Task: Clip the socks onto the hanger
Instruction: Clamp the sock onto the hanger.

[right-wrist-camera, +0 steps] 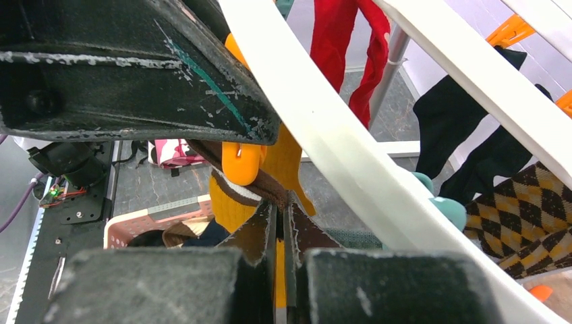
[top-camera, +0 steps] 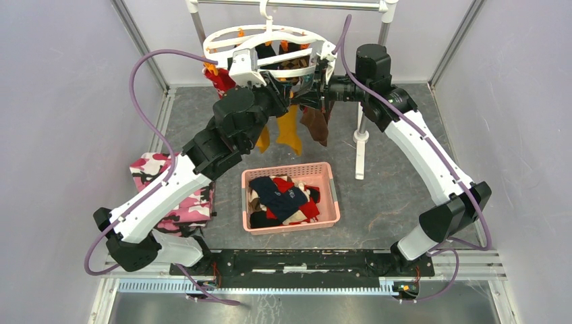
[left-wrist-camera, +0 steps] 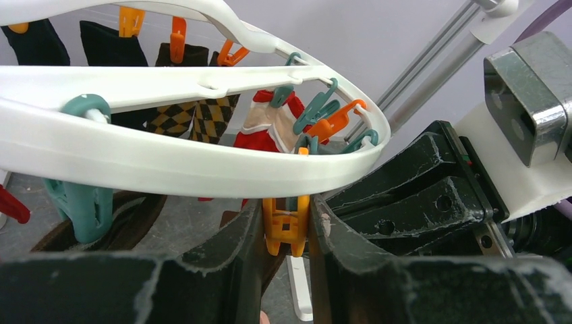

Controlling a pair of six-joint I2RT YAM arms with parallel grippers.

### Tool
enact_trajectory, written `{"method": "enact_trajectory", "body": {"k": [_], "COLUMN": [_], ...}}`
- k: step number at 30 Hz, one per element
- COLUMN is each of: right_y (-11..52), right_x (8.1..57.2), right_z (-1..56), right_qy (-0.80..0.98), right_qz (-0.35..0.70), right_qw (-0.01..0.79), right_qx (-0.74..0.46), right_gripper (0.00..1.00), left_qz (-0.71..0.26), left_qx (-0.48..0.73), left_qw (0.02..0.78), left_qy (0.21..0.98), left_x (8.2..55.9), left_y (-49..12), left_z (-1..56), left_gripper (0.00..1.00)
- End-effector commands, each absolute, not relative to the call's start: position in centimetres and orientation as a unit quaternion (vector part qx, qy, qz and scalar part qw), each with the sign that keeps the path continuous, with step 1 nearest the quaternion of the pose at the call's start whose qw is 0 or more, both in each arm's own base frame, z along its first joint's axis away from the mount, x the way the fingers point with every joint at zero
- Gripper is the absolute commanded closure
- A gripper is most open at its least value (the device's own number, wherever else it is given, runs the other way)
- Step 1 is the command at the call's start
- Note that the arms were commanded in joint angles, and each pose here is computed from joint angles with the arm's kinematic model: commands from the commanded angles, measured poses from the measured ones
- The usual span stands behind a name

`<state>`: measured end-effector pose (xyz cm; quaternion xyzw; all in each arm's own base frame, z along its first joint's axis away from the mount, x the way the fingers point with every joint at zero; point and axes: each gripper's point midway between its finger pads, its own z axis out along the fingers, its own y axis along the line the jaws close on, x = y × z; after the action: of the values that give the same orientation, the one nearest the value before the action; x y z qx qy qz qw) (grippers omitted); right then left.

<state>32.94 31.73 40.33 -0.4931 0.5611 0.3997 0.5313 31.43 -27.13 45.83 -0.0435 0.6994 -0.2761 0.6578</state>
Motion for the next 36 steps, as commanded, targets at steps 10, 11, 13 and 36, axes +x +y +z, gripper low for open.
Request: {"method": "enact_trajectory", "body": {"k": [10, 11, 13, 36], "right_y": [31.2, 31.2, 31.1, 30.8], "right_x": [33.4, 33.4, 33.3, 32.5], "right_z": [41.5, 41.4, 41.3, 41.4], "right_qy": [0.564, 0.565, 0.566, 0.559], "right_qz": [0.394, 0.393, 0.393, 0.406], "right_qw": [0.546, 0.545, 0.544, 0.535], "right_qx": [-0.478, -0.478, -0.479, -0.486], "right_gripper": [1.0, 1.0, 1.0, 1.0], "left_qz": [-0.305, -0.305, -0.305, -0.29], "left_qx": [-0.01, -0.009, -0.007, 0.028], "left_qw": [0.669, 0.67, 0.67, 0.675], "left_qy": [0.677, 0.677, 0.677, 0.678], "left_x": [30.2, 30.2, 30.2, 30.3], "left_y": [-27.3, -27.3, -27.3, -27.5], "left_z": [47.8, 47.8, 47.9, 47.3], "left_gripper": [0.98, 0.98, 0.98, 0.98]}}
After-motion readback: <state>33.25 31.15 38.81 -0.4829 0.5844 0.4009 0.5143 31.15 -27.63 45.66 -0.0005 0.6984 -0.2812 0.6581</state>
